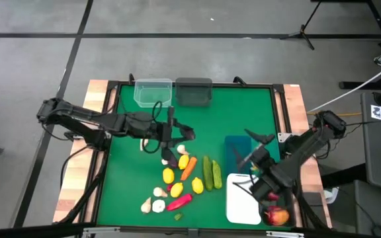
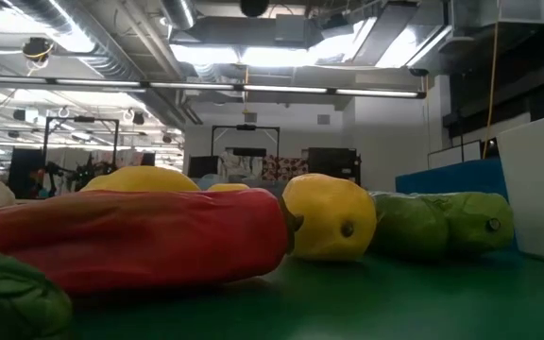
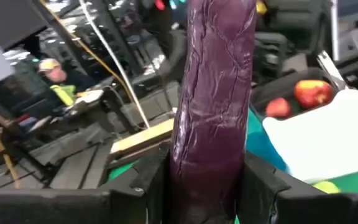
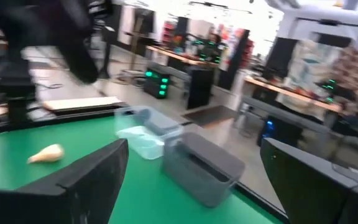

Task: Sort produce into baskets
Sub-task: Put the purple eggplant into the green bin

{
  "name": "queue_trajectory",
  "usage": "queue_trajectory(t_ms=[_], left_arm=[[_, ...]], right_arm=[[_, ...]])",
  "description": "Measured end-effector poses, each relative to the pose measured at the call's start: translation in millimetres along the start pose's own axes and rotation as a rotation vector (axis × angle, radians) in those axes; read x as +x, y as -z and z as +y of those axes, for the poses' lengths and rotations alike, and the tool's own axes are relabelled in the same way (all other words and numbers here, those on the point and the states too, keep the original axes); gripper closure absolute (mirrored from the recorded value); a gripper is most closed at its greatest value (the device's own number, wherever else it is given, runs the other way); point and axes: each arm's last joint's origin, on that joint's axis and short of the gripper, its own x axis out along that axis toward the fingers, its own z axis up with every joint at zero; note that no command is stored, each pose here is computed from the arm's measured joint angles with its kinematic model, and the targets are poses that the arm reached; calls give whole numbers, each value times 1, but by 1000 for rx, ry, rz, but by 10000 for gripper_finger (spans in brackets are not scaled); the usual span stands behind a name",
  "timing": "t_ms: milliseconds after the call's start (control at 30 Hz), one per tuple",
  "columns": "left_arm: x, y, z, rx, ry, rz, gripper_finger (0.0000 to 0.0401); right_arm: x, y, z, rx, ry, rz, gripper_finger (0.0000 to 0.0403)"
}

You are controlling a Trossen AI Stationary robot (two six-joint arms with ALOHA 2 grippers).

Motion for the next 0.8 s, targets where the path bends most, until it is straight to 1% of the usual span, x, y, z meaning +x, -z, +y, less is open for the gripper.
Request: queue_trajectory(t_ms=[167, 233, 300, 400, 467, 533, 600, 667, 700, 800], left_arm=[[19, 11, 0, 10, -12, 4, 263], [28, 18, -2, 12, 6, 17, 263], [36, 22, -3, 8, 12, 2, 261], [43, 24, -2, 1, -6, -30, 259], [45, 24, 0, -1, -15, -41, 259], [46, 23, 1, -9, -25, -63, 259], [46, 21, 1, -10, -29, -81, 259], [46, 20, 1, -9, -14, -100, 259], [46, 20, 1, -8, -7, -105, 259], [46, 19, 1, -12, 7, -111, 259]], right_arm=[[8, -18, 1, -21, 29, 3, 36], [8, -29, 2, -34, 29, 1, 36], [7, -40, 2, -37, 26, -1, 36], [6, -57, 2, -51, 23, 0, 36], [6, -71, 2, -75, 6, 45, 36], [5, -76, 9, -115, -87, 198, 36], [4, -78, 26, -190, -215, 259, 36], [3, -83, 40, -253, -322, 249, 36], [3, -89, 44, -263, -362, 224, 36], [-1, -103, 50, -336, -419, 131, 36]])
